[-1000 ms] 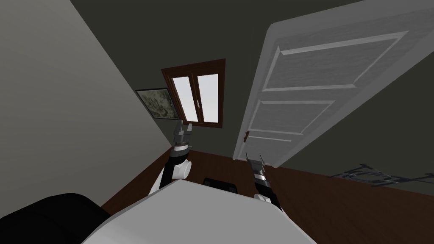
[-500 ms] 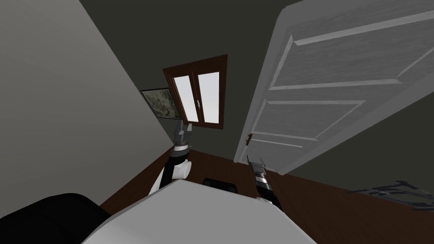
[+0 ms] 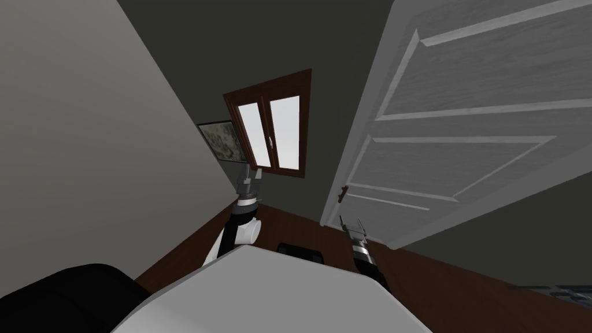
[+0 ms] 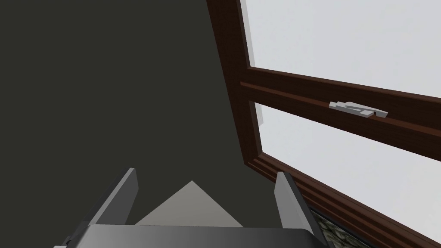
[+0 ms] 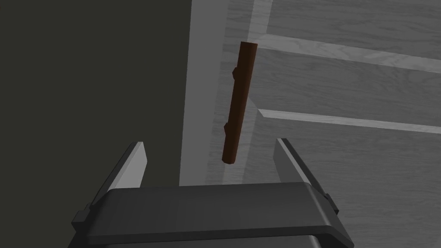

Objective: Pull the door open

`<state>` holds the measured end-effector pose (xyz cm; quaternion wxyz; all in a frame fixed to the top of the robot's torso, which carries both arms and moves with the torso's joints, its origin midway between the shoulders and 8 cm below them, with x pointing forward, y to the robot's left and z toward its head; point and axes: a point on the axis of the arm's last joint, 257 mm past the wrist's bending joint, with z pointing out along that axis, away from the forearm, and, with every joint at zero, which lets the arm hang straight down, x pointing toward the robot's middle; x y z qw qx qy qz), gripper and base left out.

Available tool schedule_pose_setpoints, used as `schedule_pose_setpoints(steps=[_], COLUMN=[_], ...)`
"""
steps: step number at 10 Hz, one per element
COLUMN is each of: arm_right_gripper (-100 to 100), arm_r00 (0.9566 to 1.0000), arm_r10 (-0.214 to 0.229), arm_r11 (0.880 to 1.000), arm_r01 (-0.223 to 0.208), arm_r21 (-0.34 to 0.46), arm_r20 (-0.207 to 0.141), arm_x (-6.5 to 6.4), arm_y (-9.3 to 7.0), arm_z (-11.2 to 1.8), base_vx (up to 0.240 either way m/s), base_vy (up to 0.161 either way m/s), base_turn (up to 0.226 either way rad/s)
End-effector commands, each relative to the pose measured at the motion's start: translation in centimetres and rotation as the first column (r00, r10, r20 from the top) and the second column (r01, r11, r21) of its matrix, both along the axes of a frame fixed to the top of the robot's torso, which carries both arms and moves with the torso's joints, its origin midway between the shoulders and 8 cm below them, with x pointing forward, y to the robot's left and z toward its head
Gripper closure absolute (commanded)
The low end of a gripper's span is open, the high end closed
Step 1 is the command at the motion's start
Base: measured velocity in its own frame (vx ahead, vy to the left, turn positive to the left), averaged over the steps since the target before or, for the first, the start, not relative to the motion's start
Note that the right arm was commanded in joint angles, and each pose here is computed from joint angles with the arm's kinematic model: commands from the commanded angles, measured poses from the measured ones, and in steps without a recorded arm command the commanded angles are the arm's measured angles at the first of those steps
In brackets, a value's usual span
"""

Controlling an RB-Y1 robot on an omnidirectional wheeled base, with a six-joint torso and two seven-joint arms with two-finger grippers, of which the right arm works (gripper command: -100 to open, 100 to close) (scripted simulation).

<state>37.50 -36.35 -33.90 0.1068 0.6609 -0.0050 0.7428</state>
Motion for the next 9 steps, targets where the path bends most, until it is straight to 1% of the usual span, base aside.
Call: schedule_pose_setpoints(steps=[1, 3, 4, 7, 9], arm_right_gripper=[-100, -100, -100, -100, -100], arm_r00=[0.9997, 0.9990, 0.9982, 0.9966, 0.9946], arm_r10=[-0.010, -0.019, -0.028, -0.041, -0.055], arm_r11=[0.999, 0.998, 0.996, 0.993, 0.989], arm_r01=[0.011, 0.022, 0.032, 0.048, 0.066], arm_r21=[0.037, 0.062, 0.081, 0.108, 0.131], arm_r20=[-0.023, -0.040, -0.053, -0.071, -0.088], arm_x=[-0.4, -0.8, -1.1, -1.6, -2.1], arm_y=[-1.1, -2.0, -2.8, -4.0, -5.2], arm_z=[-1.2, -2.1, -2.8, -3.7, -4.5], base_vx=[0.101, 0.082, 0.077, 0.072, 0.066], base_vy=[-0.063, -0.068, -0.066, -0.057, -0.061], base_turn=[0.125, 0.120, 0.099, 0.079, 0.092])
